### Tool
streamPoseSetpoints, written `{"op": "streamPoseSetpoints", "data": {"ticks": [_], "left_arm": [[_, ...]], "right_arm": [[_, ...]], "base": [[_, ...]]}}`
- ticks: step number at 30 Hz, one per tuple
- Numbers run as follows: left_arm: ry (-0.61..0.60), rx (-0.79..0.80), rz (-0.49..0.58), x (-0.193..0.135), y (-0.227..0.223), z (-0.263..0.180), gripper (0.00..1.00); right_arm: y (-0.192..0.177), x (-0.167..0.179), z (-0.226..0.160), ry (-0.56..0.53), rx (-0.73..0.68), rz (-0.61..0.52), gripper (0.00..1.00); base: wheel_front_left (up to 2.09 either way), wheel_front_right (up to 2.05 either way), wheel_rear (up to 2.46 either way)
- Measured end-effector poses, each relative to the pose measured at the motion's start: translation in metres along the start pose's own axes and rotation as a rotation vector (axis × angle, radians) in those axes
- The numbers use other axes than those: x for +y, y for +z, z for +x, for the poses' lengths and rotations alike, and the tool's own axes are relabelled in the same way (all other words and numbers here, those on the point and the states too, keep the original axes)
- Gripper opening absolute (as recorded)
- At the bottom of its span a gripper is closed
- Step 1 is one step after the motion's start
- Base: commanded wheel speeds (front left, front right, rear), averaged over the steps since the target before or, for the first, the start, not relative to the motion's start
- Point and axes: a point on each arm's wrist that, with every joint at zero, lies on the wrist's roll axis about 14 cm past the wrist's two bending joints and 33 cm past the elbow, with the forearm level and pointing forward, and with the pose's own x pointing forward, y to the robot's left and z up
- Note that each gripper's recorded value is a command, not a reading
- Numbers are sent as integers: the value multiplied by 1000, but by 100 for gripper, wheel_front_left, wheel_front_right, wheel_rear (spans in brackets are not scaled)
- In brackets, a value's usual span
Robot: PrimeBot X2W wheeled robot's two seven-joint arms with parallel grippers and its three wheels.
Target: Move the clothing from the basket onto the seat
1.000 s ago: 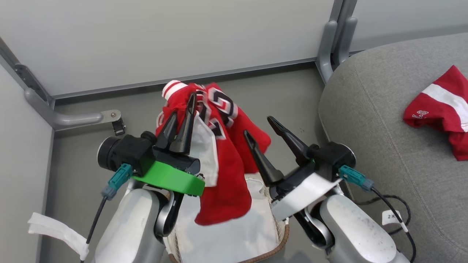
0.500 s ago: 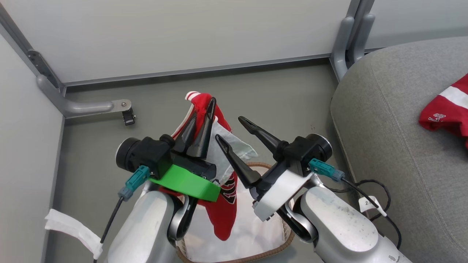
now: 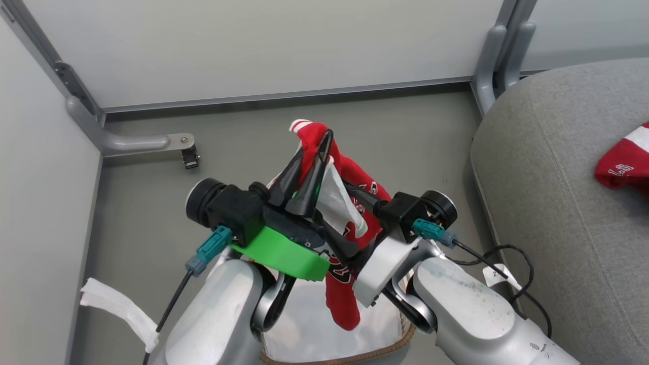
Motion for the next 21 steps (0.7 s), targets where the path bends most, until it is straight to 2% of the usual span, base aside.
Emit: {"op": "streamPoseSetpoints", "data": {"ticks": [14, 15, 16, 17, 18, 21], "left_arm": [[-37, -51, 3, -11, 24, 0, 0], [-37, -54, 0, -11, 25, 0, 0], [-35, -57, -2, -10, 26, 0, 0], [-32, -58, -5, -10, 27, 0, 0], [-30, -59, -9, -9, 27, -1, 0], [-26, -58, -11, -8, 27, -1, 0]], "right_arm": [[-34, 3, 6, 12, 107, 24, 100], [-38, 4, 6, 16, 117, 25, 96], [-41, 6, 6, 21, 127, 27, 61], [-43, 6, 6, 23, 132, 32, 34], [-44, 6, 7, 24, 134, 34, 0], [-46, 4, 9, 21, 141, 43, 0]], "base": [[0, 0, 0], [0, 0, 0], [0, 0, 0], [0, 0, 0], [0, 0, 0], [0, 0, 0]]}}
